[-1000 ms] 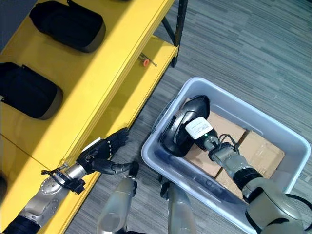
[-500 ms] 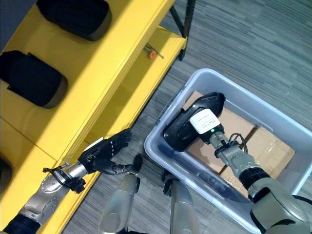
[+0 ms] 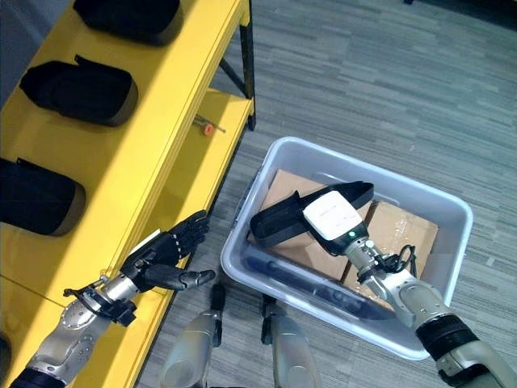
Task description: Move parts from the plastic box to the shelf.
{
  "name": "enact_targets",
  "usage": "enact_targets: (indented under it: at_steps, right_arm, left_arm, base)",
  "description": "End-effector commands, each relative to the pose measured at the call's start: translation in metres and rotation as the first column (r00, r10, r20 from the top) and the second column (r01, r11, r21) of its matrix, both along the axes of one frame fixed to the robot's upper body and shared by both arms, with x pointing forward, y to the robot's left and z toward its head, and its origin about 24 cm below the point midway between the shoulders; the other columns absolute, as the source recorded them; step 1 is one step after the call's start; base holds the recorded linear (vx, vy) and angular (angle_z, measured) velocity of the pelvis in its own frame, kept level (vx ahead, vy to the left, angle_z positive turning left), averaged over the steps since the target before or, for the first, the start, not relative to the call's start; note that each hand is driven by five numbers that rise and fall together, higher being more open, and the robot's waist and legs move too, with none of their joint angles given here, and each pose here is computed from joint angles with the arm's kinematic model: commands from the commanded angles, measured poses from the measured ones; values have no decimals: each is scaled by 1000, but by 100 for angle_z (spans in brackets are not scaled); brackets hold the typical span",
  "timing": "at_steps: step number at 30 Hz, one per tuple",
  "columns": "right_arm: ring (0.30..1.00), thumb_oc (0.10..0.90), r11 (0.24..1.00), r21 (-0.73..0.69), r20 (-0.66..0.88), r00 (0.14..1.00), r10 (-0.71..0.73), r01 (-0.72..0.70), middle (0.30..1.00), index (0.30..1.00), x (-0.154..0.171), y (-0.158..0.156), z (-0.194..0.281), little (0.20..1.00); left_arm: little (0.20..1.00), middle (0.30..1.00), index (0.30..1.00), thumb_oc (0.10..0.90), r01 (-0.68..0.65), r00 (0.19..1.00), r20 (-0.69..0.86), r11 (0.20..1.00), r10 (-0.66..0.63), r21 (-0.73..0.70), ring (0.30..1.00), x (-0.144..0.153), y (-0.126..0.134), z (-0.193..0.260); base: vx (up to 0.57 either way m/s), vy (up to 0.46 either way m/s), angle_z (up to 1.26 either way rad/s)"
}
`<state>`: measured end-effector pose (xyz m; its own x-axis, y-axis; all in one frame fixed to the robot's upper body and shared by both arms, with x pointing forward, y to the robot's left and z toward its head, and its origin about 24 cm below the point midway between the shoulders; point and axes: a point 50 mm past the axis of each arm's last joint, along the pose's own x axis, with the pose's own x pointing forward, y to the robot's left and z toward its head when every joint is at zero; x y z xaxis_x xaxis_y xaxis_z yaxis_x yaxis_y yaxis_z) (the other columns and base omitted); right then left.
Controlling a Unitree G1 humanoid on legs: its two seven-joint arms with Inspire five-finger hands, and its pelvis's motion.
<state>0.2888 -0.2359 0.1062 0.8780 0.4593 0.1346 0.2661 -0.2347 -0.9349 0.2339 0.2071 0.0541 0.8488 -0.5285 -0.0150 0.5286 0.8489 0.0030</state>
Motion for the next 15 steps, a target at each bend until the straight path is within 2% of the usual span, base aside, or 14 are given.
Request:
enact_targets:
  at_steps: [1, 2, 6, 7, 11, 15]
  right_arm:
    - [300, 400, 988, 156, 29, 1000, 8, -13, 300, 300, -6, 1, 41, 300]
    - [300, 400, 977, 210, -21, 1000, -24, 27, 300, 300, -15, -5, 39, 300]
    - [300, 400, 955, 278, -112, 991, -75, 104, 300, 300, -23, -16, 32, 300]
    - [300, 400, 944, 296, -190, 977, -93, 147, 300, 300, -27, -20, 24, 300]
    - [300, 400, 933, 307, -307, 948, -89, 187, 300, 300, -32, -20, 12, 300]
    - [300, 400, 918, 341, -373, 926, -64, 201, 300, 300, -33, -21, 12, 300]
  left_arm:
    - [1000, 1000, 1000, 900, 38, 996, 82, 997, -33, -66, 1000, -20, -10, 7]
    - [1000, 1000, 1000, 900, 31, 997, 79, 997, -26, -64, 1000, -23, -9, 4]
    - [1000, 1000, 1000, 900, 4, 997, 80, 995, 3, -95, 1000, -23, -11, 5]
    - [1000, 1000, 1000, 900, -36, 995, 93, 994, 45, -99, 1000, -22, -11, 6]
    - [1000, 1000, 1000, 900, -89, 984, 150, 995, 93, -38, 1000, -19, -11, 9]
    - [1000, 1000, 1000, 900, -92, 971, 225, 995, 85, 22, 1000, -9, -12, 18]
  base:
    - [81, 125, -21]
    - [49, 113, -20]
    - [-59, 104, 3]
    - [-102, 151, 11]
    - [-101, 143, 8]
    - [-175, 249, 5]
